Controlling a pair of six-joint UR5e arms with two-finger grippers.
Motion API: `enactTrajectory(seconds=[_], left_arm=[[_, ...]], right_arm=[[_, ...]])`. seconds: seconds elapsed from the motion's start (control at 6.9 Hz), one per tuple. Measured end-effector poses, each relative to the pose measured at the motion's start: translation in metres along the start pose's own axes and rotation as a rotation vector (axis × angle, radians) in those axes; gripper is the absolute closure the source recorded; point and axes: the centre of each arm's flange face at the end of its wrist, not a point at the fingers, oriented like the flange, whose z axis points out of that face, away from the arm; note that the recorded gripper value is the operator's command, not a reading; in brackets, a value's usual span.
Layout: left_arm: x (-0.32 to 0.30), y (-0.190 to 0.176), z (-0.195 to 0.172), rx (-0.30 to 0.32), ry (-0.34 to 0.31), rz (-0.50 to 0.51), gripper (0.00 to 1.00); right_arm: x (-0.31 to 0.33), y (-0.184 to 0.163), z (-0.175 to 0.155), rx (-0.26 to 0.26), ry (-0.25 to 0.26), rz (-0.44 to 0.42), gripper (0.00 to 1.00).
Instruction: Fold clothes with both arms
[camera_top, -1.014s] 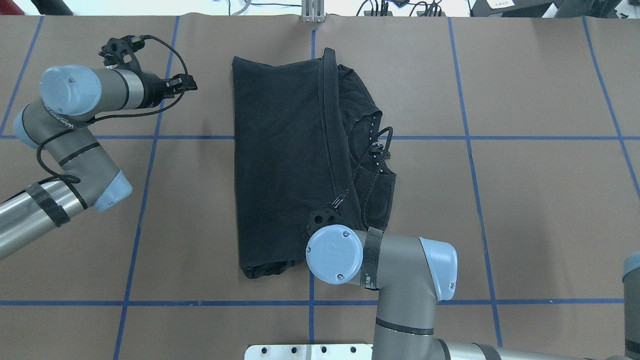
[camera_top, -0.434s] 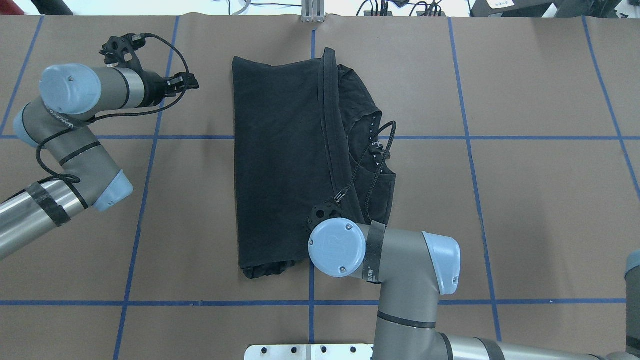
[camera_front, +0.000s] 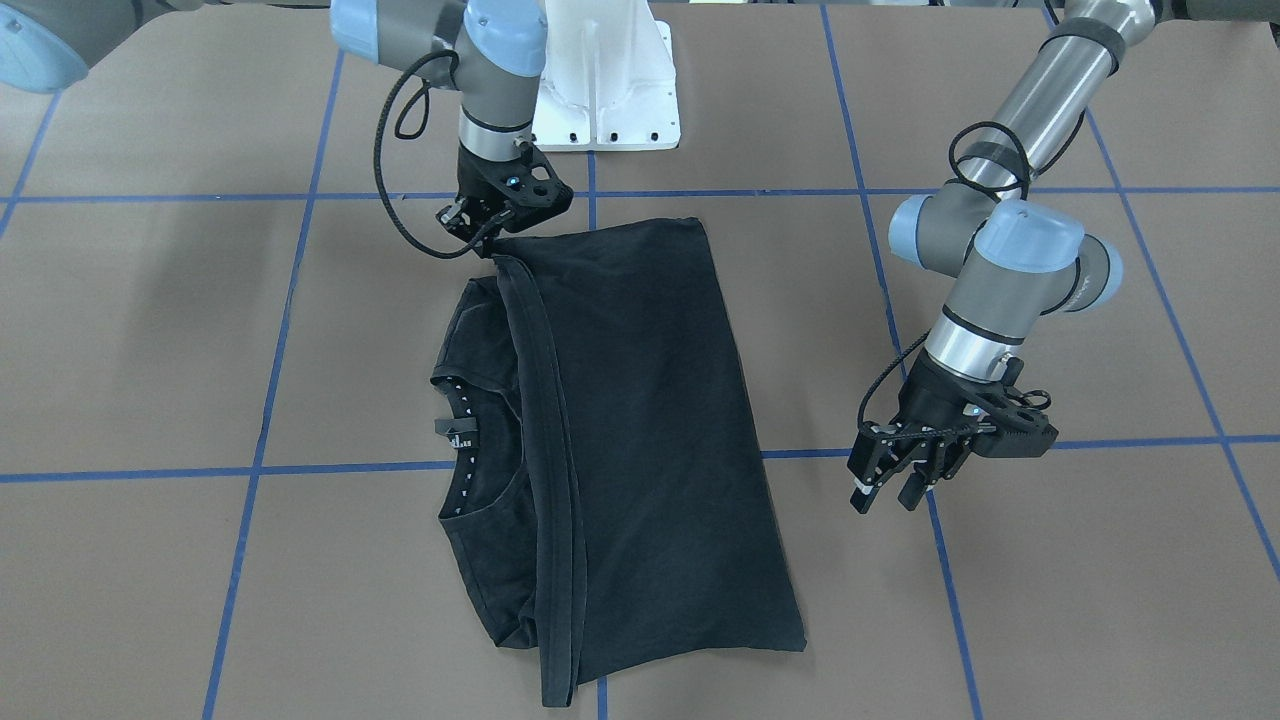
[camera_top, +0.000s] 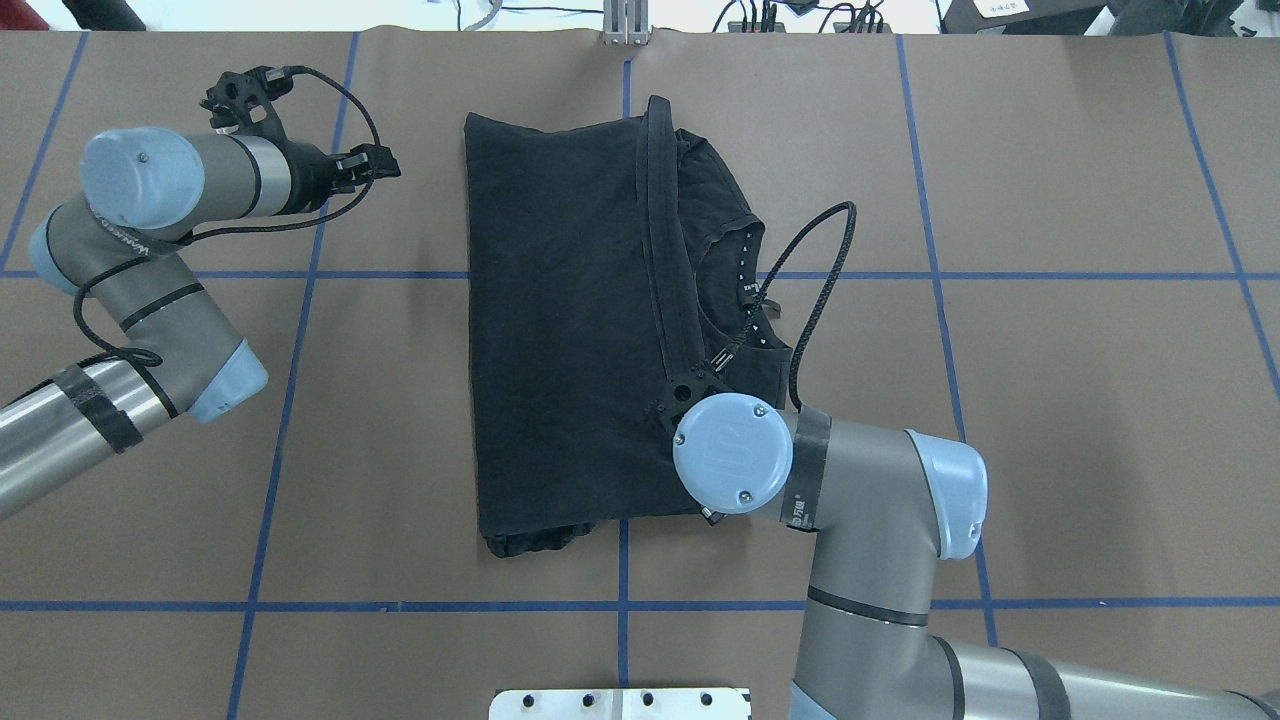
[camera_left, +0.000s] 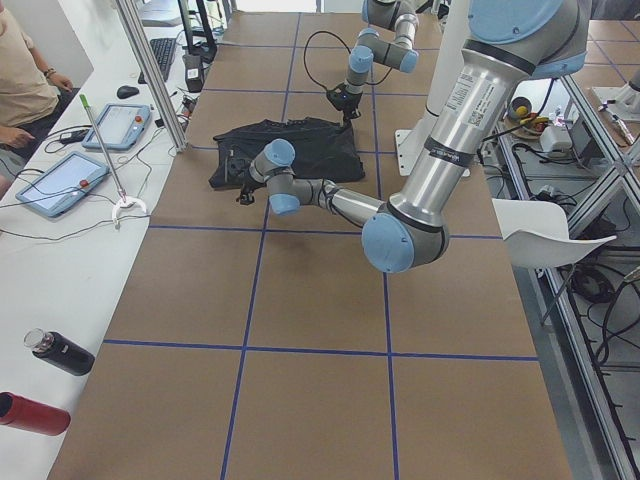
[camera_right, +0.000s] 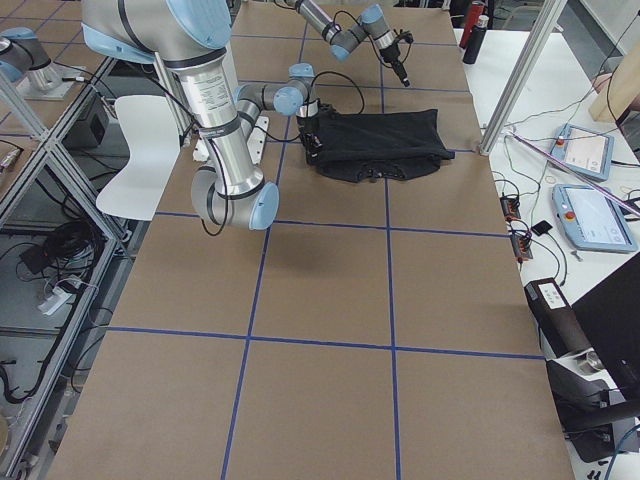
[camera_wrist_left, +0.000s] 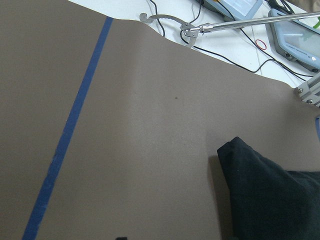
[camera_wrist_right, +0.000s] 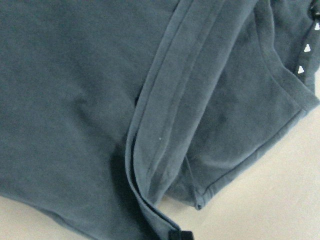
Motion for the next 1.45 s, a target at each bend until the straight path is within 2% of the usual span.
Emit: enactTrajectory(seconds=[0.43, 0.58, 0.72, 0.87, 1.01, 1.3, 1.45], left_arm=[[0.006, -0.001, -0.002, 0.001, 0.006, 0.001, 0.27], [0.008, -0.001, -0.003, 0.002, 0.007, 0.0, 0.27], [0.01, -0.002, -0.004, 0.003, 0.009, 0.0, 0.27], [0.012, -0.002, -0.005, 0.004, 0.012, 0.001, 0.27], [0.013, -0.002, -0.006, 0.004, 0.014, 0.001, 0.27], [0.015, -0.002, -0.007, 0.005, 0.018, -0.012, 0.27], [0.016, -0.002, -0.007, 0.004, 0.019, -0.016, 0.27]], right_arm=[[0.009, 0.036, 0.016, -0.033, 0.02, 0.062, 1.0], [0.008, 0.043, 0.018, -0.04, 0.02, 0.078, 0.94], [0.008, 0.048, 0.015, -0.042, 0.011, 0.085, 0.86], [0.01, 0.052, 0.012, -0.044, 0.001, 0.093, 0.61], [0.012, 0.055, 0.01, -0.047, -0.009, 0.125, 0.45], [0.011, 0.059, 0.004, -0.047, -0.036, 0.293, 0.38], [0.01, 0.056, 0.001, -0.03, -0.058, 0.392, 0.39]])
